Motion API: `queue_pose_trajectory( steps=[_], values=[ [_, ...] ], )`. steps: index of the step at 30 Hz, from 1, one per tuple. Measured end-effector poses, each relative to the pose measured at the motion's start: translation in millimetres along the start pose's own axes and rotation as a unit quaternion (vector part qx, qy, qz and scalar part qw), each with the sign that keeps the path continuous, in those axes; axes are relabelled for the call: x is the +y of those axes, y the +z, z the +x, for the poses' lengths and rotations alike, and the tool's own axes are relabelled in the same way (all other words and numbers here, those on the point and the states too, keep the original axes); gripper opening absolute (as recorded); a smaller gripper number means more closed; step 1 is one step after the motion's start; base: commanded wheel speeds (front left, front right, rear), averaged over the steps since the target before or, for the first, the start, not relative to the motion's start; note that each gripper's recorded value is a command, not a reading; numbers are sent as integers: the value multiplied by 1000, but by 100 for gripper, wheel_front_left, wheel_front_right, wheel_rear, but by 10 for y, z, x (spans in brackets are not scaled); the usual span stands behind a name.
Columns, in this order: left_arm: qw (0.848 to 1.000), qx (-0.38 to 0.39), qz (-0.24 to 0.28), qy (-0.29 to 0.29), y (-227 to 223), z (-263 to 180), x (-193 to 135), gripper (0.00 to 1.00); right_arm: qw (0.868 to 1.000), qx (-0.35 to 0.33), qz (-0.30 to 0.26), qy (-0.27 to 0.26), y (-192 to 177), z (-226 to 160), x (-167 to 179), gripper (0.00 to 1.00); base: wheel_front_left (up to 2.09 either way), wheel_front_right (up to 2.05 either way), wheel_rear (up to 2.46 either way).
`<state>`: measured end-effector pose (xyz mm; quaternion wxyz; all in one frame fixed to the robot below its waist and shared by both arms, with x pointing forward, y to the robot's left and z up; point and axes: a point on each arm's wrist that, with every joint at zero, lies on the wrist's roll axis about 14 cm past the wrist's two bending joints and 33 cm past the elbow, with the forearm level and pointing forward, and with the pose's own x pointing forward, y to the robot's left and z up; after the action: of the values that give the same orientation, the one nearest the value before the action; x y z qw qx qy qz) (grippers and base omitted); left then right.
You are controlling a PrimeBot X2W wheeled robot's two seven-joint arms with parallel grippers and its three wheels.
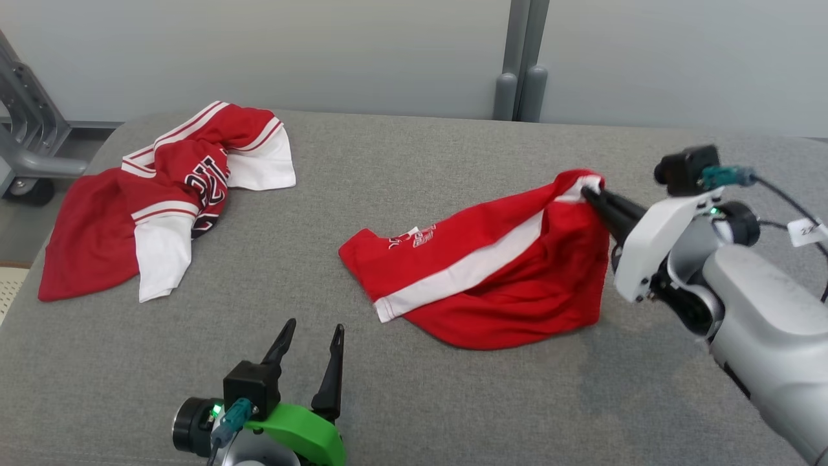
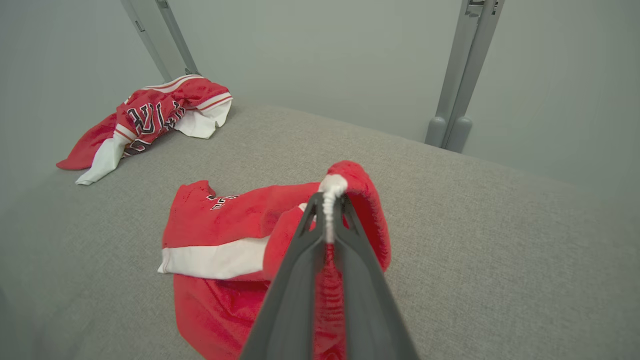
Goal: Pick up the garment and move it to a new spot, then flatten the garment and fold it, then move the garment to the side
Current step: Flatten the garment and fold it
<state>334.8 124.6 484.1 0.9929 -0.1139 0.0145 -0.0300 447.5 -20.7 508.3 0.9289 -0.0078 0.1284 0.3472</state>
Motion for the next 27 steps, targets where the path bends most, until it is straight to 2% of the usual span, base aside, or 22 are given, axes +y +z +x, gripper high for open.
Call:
queue_pose_trajectory(
  steps=[3,6,17,27],
  values=[
    [1000,7,-1,1,-42,5,2,100,999,37,26,12,-325,-2,138,0,0,0,0],
    [1000,26,0,-14,-163,5,-83,100,997,62,37,7,-562,-58,125,0,0,0,0],
    [992,102,13,-70,-547,86,-330,100,997,29,66,-12,-532,-118,76,0,0,0,0],
    [986,152,4,-75,-752,293,-343,100,996,23,85,-30,-596,-230,15,0,0,0,0]
  ],
)
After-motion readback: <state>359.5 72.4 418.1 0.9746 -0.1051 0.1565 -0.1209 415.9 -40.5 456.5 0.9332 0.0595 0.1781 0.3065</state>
